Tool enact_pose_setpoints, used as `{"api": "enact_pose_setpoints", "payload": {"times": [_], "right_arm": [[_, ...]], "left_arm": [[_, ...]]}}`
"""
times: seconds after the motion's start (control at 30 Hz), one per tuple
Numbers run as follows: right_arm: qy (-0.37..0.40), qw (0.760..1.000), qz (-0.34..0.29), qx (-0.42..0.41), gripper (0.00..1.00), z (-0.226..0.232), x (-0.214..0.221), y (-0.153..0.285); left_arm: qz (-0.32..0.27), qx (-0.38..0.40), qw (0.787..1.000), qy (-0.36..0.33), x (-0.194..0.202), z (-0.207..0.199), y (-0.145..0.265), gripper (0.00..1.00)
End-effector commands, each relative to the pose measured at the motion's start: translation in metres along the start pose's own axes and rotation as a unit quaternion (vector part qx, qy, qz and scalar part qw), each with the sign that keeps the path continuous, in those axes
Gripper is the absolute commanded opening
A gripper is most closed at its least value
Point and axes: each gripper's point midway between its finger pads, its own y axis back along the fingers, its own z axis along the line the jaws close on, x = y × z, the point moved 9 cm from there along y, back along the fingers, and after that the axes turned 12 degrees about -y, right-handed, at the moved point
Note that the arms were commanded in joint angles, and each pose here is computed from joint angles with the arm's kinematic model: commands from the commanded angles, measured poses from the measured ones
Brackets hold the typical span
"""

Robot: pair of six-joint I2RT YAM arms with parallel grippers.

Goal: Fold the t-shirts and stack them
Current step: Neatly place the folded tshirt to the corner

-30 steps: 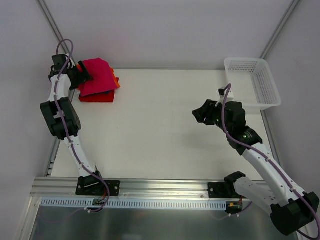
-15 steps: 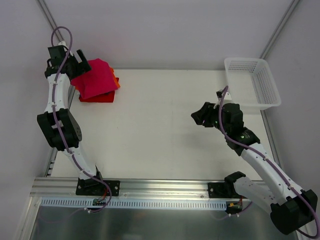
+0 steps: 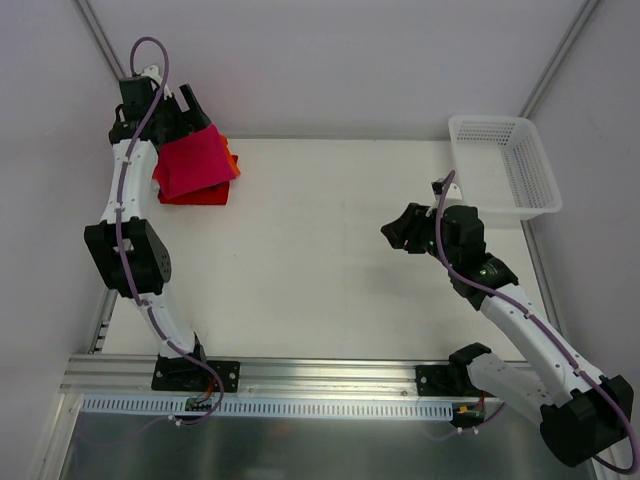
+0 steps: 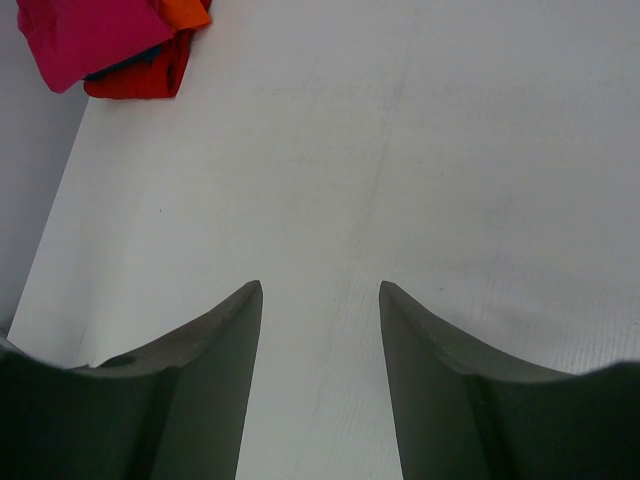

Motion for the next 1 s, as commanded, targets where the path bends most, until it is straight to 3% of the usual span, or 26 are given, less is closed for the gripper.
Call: {"api": "enact_pose_setpoints", "payload": {"times": [0.0,0.37,0.63,0.97], "right_arm": [[-0.002,1.0,-0.016,-0.025,0.54,0.007,-0.005,0.001],[0.003,1.0,-0.017,-0.02,0.54,0.005,-0.004,0.004],[0.0,1.0,-0.005,-0.015,0.54,0.002,-0.001,-0.003],[0.0,1.0,-0.004,-0.012,0.54,0.002,-0.002,-0.006]], "left_arm": [[0.019,0.023,0.999,0.017,0.007,0.001,-0.03,0.96],[0.053,-0.001,0.998,0.041,0.03,0.031,-0.09,0.96],[0.059,-0.048,0.994,0.075,0.041,0.068,-0.103,0.96],[0.11,-0.112,0.98,0.122,0.088,0.1,-0.125,0.97]]}}
